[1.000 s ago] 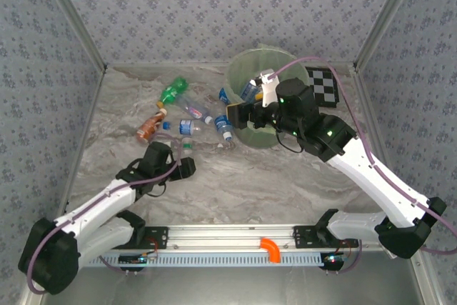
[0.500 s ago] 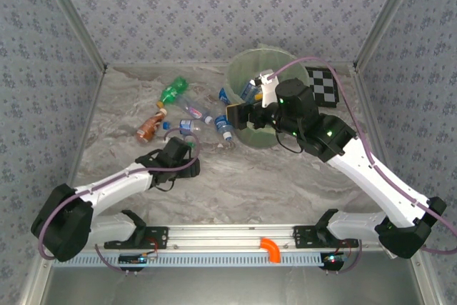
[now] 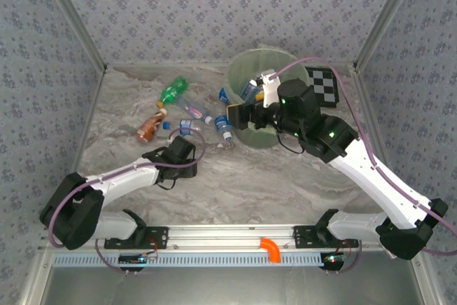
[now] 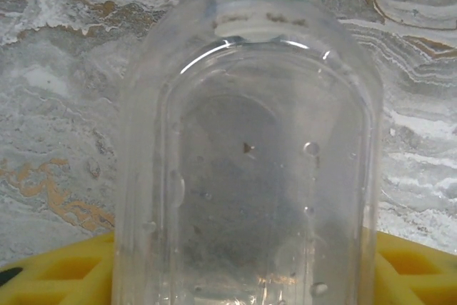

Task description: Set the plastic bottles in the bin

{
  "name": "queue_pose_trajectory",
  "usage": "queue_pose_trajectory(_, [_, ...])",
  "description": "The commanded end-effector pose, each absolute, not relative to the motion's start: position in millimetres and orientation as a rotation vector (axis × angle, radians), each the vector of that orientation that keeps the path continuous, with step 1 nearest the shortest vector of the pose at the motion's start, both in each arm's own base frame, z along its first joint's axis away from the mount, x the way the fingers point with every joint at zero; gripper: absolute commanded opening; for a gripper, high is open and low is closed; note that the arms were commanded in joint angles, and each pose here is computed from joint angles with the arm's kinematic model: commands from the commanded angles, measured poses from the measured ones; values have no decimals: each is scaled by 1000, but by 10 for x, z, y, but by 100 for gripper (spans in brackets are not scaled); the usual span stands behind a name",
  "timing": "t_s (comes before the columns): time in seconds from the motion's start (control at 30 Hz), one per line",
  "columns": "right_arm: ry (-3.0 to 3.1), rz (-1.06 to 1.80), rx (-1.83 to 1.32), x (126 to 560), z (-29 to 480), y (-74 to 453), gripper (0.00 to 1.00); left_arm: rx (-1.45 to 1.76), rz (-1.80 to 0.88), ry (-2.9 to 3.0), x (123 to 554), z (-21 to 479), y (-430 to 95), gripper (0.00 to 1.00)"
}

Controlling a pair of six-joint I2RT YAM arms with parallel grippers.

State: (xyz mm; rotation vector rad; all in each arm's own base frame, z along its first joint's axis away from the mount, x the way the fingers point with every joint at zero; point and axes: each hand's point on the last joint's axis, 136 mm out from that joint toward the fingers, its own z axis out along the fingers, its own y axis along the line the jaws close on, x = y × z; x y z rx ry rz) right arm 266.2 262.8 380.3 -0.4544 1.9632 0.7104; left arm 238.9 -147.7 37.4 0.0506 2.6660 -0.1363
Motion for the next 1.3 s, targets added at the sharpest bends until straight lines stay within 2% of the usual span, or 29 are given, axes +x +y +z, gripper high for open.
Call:
queue_pose_trajectory(0.0, [1964,719,-445,2620,3805,2613,100,66,-162,2620,2414,558,-1530,55])
queue_pose_trajectory(0.13, [1958,762,-418,2607,3827,2610,100,64,-348,2501,2421,930,-1674,51])
queue_pose_trajectory(0.3, [1938,903,-413,2596,3884,2677,99,122,-564,2328,2371,1480,-1846,50])
queue_pose_trajectory(0.6, [1971,1110,-473,2657,3899,3116,74,368,-786,2012,2120,2386,-2137,50])
queue_pose_trajectory(0.7, [2015,1143,-517,2649,3832,3300,66,416,-795,1968,2061,2530,-2176,50])
queue_pose_trajectory(1.0, [2124,1088,-595,2631,3569,3642,62,437,-836,1877,1946,2844,-2146,50])
queue_pose_trajectory(1.27, [2183,1023,-628,2652,3434,3819,63,442,-854,1826,1858,2990,-2073,49])
